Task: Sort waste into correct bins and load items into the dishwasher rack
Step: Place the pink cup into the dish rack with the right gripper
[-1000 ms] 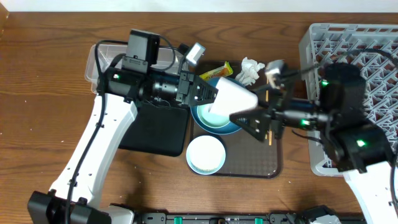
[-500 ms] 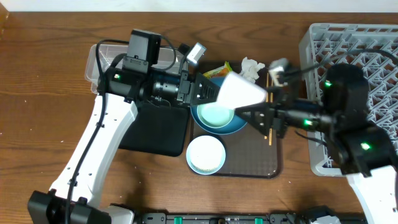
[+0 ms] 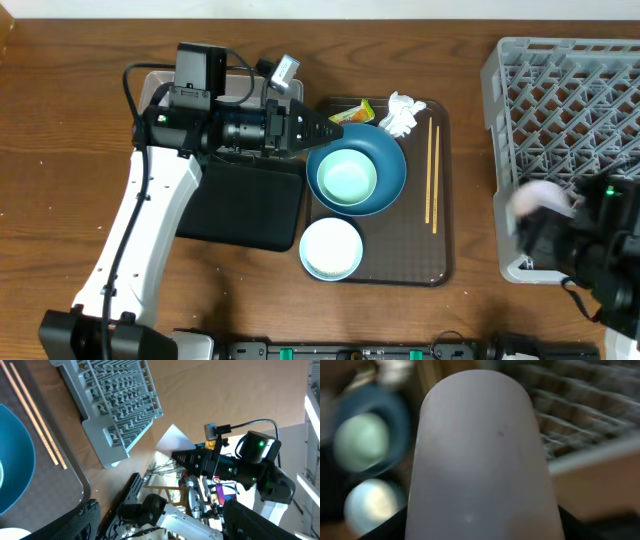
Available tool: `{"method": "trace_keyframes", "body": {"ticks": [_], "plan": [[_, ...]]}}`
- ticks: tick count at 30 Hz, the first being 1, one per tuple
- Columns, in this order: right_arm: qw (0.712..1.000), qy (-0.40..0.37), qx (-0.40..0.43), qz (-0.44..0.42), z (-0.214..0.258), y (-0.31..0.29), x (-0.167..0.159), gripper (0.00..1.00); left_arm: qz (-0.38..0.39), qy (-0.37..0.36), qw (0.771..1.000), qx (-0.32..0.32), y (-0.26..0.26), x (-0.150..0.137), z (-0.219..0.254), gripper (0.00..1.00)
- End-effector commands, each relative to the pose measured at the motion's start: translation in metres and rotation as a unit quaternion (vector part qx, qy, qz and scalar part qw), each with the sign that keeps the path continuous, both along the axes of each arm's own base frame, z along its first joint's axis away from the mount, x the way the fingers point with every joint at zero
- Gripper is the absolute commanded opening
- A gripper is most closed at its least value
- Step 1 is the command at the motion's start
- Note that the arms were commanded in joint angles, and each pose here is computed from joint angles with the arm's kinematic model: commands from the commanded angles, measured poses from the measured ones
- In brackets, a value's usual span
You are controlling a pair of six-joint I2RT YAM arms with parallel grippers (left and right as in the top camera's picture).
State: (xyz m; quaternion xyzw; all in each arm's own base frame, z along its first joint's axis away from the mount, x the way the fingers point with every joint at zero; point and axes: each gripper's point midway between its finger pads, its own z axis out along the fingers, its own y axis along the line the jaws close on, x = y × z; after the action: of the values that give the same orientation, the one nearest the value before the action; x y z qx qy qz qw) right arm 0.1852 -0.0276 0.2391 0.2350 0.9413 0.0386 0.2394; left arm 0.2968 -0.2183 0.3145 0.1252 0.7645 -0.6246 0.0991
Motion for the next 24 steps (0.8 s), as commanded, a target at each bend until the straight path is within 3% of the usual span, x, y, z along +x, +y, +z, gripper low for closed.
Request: {"method": "trace_keyframes", "body": {"ticks": [1, 5, 17, 23, 24], "plan": [[0.991, 0.038, -0.063, -0.111, -0.002, -0.048, -0.011, 0.43, 0.009, -0.005, 1.000, 0.008, 0.002, 0.000, 0.000, 0.81], [0.982, 0.090, -0.047, -0.159, -0.018, -0.069, -0.015, 0.43, 0.009, -0.005, 1.000, 0.008, 0.002, 0.000, 0.000, 0.81], [0.960, 0.257, 0.047, -0.102, -0.078, -0.061, -0.003, 0.42, 0.009, -0.005, 1.000, 0.008, 0.002, 0.000, 0.000, 0.81], [0.955, 0.276, 0.040, -0.104, -0.092, -0.071, 0.007, 0.54, 0.009, -0.002, 1.000, 0.008, 0.002, 0.000, 0.000, 0.81], [0.954, 0.278, 0.043, -0.103, -0.094, -0.071, 0.008, 0.61, 0.009, -0.001, 1.000, 0.009, 0.002, -0.001, 0.000, 0.81]]}}
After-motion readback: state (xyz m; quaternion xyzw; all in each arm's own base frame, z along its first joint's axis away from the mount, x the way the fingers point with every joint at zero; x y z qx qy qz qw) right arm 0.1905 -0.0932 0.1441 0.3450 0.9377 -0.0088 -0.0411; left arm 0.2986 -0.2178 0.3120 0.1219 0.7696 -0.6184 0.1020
